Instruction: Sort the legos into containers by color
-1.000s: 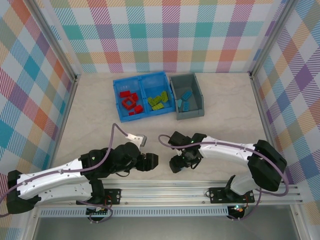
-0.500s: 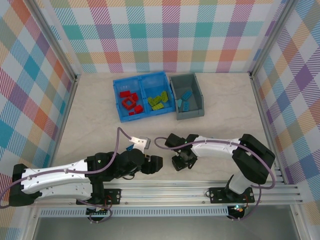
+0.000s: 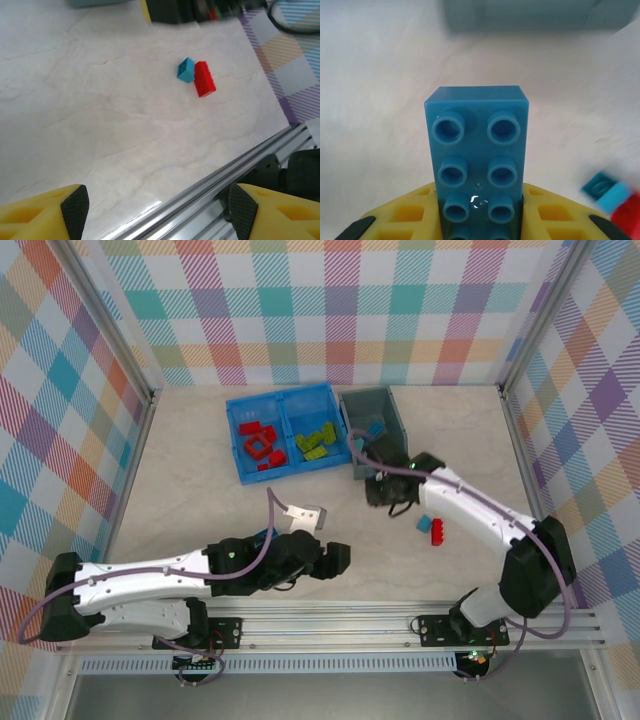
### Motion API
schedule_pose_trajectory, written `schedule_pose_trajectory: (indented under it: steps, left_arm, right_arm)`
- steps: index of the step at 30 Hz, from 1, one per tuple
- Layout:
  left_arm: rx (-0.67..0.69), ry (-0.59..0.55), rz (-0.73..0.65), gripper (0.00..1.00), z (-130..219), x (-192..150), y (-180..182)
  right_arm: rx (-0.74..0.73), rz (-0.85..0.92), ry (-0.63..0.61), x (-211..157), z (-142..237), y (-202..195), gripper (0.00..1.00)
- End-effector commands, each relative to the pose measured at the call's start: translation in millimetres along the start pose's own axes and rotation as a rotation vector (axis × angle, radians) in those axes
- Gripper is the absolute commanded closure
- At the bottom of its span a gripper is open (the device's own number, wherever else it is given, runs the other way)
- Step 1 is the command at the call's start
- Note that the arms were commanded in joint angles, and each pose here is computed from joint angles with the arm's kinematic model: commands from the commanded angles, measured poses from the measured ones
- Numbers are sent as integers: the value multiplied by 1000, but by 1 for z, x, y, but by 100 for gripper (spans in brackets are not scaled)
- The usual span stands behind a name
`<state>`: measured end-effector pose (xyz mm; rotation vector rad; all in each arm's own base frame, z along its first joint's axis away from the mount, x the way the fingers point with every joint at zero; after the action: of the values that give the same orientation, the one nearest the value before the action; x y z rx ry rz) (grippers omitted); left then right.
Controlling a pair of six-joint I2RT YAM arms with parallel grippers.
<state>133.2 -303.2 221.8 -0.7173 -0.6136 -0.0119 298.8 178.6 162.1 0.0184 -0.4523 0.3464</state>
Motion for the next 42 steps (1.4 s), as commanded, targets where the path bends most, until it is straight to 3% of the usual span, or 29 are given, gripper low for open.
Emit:
schedule_pose_trajectory:
  steps: [1, 8, 17, 24, 29, 35, 42]
  left_arm:
    - [-62, -61, 12, 24, -2, 28, -24]
    - [-64, -66, 4, 24, -14, 58, -37]
    - [-58, -100, 10, 24, -23, 78, -41]
    - [-64, -89, 12, 24, -21, 77, -41]
    - [-58, -74, 18, 24, -25, 73, -38]
    - [-67, 25, 5, 24, -53, 56, -49]
    - [14, 196, -30, 24, -124, 12, -73]
  right_arm:
    - [-86, 18, 55, 25, -24, -23, 74]
    - [-184, -46, 84, 91, -62, -57, 73]
    - [-266, -80, 189, 100, -112, -66, 69]
    - [-252, -106, 186, 101, -117, -61, 47]
    - [-197, -105, 104, 118, -89, -47, 42]
    - [-180, -139, -35, 129, -9, -52, 44]
    - [-155, -175, -110, 84, 84, -77, 43]
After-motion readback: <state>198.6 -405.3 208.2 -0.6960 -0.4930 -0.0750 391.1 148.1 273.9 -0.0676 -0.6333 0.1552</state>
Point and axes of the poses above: each hand's point on the last joint's axis, 136 mm out from that joint toward the fingers, its own z axis back along the fingers, its own y axis along the line the jaws close on, x = y × z, the point moved 2 cm from there along z, back along the fingers, and after that the axes turned 12 degrees about z, right-handed, at the moved point
